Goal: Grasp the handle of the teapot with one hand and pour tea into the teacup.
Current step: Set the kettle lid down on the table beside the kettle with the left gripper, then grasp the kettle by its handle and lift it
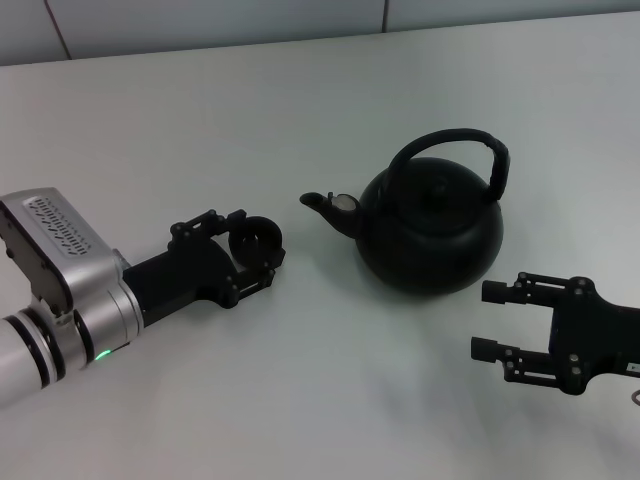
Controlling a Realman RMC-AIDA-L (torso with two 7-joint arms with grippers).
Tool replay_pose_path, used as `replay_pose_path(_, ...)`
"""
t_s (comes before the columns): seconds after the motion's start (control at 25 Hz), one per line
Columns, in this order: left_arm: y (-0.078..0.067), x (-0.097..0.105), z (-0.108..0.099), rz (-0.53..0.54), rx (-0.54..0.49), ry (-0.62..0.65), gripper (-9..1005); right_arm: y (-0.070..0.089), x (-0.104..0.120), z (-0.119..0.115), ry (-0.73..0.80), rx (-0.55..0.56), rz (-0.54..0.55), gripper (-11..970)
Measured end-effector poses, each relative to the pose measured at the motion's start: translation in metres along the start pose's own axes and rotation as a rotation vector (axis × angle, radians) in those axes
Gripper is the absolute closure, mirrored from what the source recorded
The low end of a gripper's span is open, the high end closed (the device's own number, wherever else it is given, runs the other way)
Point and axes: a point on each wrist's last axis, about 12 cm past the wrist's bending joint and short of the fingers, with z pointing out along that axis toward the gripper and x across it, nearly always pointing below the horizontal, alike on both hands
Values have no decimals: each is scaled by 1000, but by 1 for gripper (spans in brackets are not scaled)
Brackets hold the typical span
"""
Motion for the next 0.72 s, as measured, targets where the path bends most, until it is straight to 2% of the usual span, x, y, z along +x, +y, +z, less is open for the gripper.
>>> replay_pose_path(0.16,-1,1,1,-20,-14,8,267,0,0,0,0,-1,-2,284)
replay_pose_path(0.36,-1,0,2,-25,-11,-2,128,-1,-1,0,0,-1,-2,284)
replay_pose_path(0.44,-2,-2,1,-24,-3,-22,128,-1,-1,0,0,-1,-2,284)
replay_pose_path(0.56,-1,-3,-12,-26,2,-93,128,-1,0,0,2,2,-2,284)
replay_pose_path(0.68,8,0,-44,-33,-20,-175,128,-3,-1,-1,0,11,-4,284)
replay_pose_path(0.72,8,0,-44,-33,-20,-175,128,-3,-1,-1,0,11,-4,284)
